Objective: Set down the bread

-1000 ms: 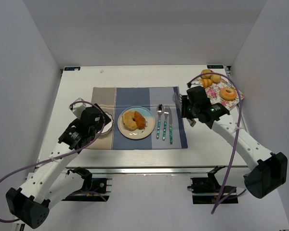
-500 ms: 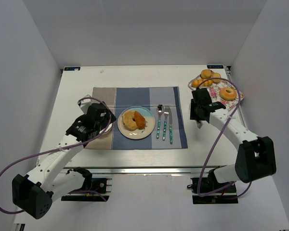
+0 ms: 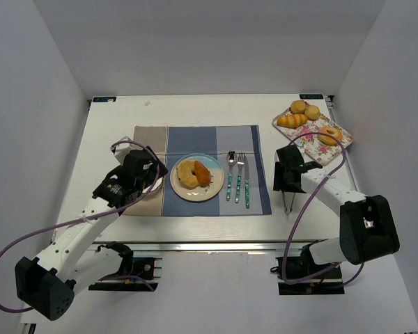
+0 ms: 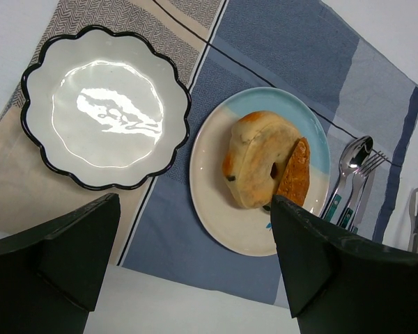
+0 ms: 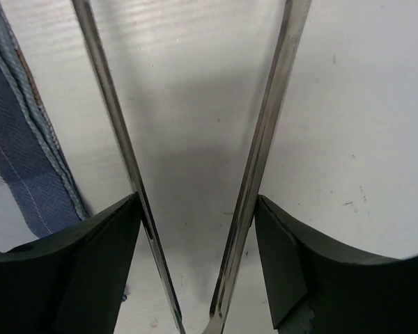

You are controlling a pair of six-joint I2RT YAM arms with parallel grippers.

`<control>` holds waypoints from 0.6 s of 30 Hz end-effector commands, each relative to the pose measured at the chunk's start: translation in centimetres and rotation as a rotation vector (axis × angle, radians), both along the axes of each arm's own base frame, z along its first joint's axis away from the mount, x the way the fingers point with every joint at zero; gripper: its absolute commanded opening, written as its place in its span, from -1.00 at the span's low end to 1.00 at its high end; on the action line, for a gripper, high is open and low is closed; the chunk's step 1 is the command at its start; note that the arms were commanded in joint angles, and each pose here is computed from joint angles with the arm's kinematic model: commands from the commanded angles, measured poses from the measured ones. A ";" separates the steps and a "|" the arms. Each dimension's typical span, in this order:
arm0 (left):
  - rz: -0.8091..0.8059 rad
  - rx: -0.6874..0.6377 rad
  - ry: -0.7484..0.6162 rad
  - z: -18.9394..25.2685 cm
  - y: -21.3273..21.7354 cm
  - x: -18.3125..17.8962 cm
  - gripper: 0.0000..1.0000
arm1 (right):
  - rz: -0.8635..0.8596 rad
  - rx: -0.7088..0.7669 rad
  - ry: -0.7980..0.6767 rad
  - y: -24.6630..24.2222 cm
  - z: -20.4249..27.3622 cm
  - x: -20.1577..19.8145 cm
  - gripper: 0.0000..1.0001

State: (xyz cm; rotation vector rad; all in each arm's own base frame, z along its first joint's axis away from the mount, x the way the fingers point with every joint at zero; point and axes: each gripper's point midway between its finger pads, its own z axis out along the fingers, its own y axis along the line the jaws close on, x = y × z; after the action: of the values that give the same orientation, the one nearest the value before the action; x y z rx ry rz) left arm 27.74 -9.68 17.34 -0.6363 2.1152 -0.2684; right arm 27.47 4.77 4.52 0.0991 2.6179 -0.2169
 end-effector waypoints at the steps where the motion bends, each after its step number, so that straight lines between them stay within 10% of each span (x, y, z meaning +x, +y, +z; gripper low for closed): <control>1: -0.008 -0.011 -0.015 0.3 0.1 -0.2 0.96 | -0.044 0.047 -0.050 0.3 0.5 0.4 0.44; 5: -0.012 -0.018 -0.021 0.3 0.1 -0.4 0.96 | -0.059 0.048 -0.031 0.2 0.6 -0.2 0.79; 18: 0.039 -0.008 -0.045 1.9 1.3 -0.9 0.96 | -0.021 0.256 -0.492 1.5 16.6 1.2 0.79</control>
State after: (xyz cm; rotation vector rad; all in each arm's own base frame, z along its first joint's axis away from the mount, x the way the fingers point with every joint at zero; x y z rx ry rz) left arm 26.87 -9.19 17.57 -0.6421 2.1039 -0.2768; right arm 28.90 6.12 17.56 0.2088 2.2574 0.0433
